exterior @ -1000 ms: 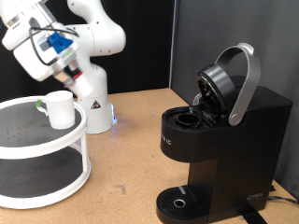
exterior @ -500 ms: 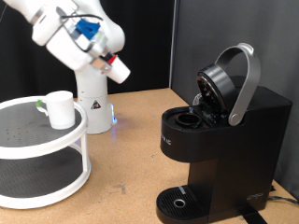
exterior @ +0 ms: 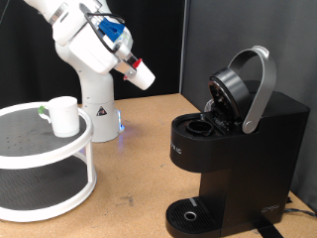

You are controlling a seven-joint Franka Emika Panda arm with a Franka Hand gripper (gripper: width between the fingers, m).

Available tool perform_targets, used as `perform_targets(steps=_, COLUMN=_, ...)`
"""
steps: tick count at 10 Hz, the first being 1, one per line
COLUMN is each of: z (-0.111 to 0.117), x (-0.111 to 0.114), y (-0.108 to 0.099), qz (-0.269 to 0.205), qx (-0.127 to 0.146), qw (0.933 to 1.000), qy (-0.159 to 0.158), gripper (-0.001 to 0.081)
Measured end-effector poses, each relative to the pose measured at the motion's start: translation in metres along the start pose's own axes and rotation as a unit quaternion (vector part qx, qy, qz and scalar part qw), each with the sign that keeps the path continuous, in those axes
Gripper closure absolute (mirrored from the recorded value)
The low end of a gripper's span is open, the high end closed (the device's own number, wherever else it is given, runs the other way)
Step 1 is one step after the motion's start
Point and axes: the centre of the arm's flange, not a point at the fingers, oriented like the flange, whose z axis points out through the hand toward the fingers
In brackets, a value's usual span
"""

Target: Make a cup of coffee with the keurig machine

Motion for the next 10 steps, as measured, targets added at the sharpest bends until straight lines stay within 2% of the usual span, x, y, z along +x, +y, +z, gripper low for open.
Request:
perform_targets(steps=2, z=-0.001, x=0.013, y=-0.009, qz=0.000, qx=0.019, qw=0.9996, qy=0.022, gripper=0.0349)
perform_targets(steps=3, z=0.000, x=0.024, y=-0.016, qz=-0.011, qx=0.024, qw=0.9994, qy=0.021, gripper=0.0349)
perform_targets(steps=7, z=0.015, x=0.069, y=-0.040, qz=-0.051, qx=0.025, qw=0.9982, qy=-0.019, gripper=0.0349)
perform_targets(steps=10, z=0.019, x=0.083, y=-0.049, qz=-0.062, qx=0.024, qw=0.9975, qy=-0.024, gripper=0.0357)
